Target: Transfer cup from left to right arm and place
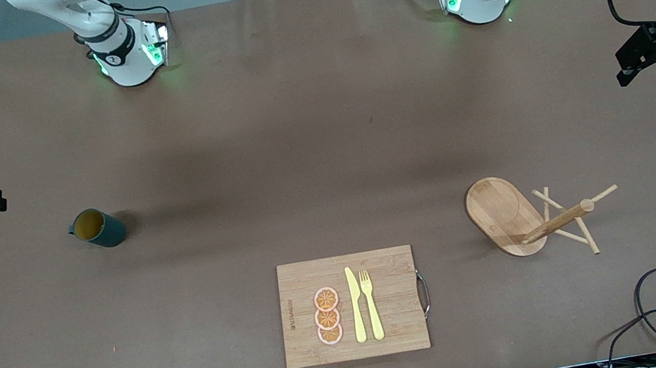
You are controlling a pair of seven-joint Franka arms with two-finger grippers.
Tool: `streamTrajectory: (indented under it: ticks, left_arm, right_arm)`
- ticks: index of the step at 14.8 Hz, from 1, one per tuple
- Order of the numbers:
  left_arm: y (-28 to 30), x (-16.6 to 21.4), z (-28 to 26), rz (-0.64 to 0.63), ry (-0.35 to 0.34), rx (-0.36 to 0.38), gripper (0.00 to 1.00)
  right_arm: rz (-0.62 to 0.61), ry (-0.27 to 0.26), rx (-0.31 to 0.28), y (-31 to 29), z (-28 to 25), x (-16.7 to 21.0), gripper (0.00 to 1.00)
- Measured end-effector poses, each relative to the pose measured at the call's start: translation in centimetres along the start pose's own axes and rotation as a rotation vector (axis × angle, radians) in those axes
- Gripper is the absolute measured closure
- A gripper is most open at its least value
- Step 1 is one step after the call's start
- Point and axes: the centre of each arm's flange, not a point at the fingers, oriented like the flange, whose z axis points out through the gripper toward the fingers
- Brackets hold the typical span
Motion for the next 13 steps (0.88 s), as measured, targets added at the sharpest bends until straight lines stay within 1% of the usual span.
streamTrajectory:
  ticks: [3,5,8,10,13]
  left_arm:
    - [0.0,0.0,0.0,0.000,0.000,0.000,0.00]
    - [0.0,0.0,0.0,0.000,0.000,0.000,0.00]
    - [0.0,0.0,0.0,0.000,-0.001,0.000,0.00]
    - [-0.1,0.0,0.0,-0.001,-0.001,0.000,0.00]
    - [-0.2,0.0,0.0,-0.004,0.000,0.000,0.00]
  right_arm:
    - [0.007,-0.002,0.002,0.0,0.0,0.0,0.00]
    - [0.009,-0.011,0.019,-0.1,0.1,-0.1,0.00]
    - [-0.036,-0.017,0.044,1.0,0.0,-0.4,0.00]
    - [-0.043,-0.023,0.052,2.1,-0.5,-1.1,0.00]
    - [-0.037,-0.009,0.059,3.0,-2.0,-2.5,0.00]
